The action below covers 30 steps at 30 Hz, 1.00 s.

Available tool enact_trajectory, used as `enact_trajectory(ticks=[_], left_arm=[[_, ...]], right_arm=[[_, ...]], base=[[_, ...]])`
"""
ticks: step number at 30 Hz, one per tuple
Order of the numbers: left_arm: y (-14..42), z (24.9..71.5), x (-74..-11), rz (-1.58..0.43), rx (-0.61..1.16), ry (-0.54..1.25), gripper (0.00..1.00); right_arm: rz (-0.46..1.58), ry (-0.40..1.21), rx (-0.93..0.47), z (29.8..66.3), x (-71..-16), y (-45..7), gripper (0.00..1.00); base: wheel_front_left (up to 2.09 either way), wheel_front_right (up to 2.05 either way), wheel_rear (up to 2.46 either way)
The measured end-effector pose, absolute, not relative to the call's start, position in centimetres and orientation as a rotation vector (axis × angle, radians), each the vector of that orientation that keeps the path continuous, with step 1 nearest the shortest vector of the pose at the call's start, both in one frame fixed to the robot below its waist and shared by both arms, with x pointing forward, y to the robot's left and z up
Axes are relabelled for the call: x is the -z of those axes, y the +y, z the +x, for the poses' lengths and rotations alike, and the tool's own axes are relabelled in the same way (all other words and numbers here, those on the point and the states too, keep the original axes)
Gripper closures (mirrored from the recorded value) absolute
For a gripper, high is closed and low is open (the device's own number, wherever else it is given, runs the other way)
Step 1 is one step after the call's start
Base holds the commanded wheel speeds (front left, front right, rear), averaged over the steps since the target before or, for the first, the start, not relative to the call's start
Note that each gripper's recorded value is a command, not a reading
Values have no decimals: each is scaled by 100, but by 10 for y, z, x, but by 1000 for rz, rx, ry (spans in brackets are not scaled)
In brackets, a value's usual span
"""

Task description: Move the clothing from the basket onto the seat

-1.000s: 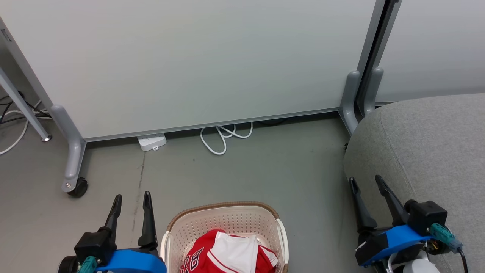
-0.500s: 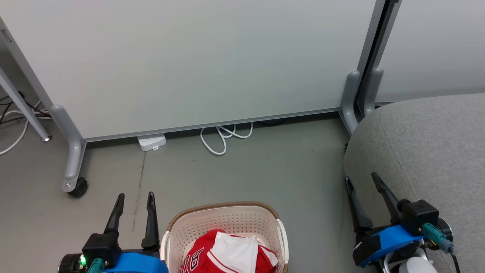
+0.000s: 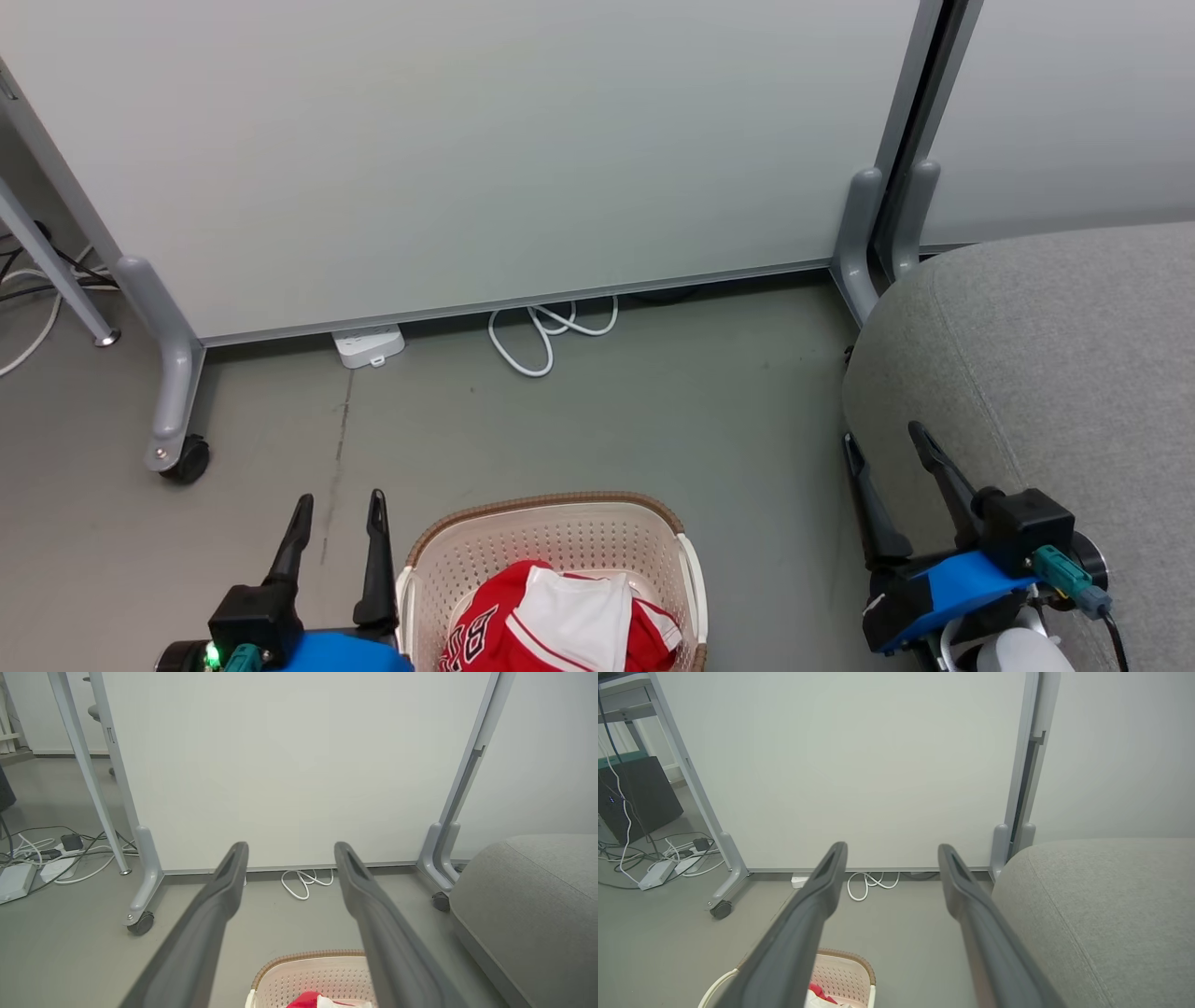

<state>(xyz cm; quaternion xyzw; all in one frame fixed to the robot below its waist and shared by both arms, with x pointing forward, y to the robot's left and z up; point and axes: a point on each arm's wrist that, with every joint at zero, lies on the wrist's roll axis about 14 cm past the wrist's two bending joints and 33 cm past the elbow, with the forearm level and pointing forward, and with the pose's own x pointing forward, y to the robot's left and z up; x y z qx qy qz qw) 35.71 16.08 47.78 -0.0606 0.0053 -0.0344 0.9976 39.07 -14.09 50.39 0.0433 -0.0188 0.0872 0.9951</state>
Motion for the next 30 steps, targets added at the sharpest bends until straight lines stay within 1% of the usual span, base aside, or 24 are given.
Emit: enact_trajectory(ticks=[4, 9, 15, 19, 22, 30], left_arm=[[149, 359, -445, -136, 110, 125, 0], [131, 386, -404, -99, 208, 307, 0], [116, 419, -332, -7, 323, 570, 0], [106, 442, -282, 69, 402, 719, 0], [99, 454, -243, 75, 436, 808, 0], [88, 448, -135, 89, 501, 1041, 0]], right_arm=[[90, -56, -178, 401, -510, -140, 0], [87, -82, -170, 425, -515, -144, 0], [87, -64, -158, 460, -496, -151, 0], [85, -24, -145, 480, -469, -157, 0], [84, 15, -128, 491, -444, -165, 0], [111, 190, -82, 488, -360, -180, 0]], base=[[0, 0, 0], [0, 0, 0], [0, 0, 0], [0, 0, 0], [0, 0, 0], [0, 0, 0]])
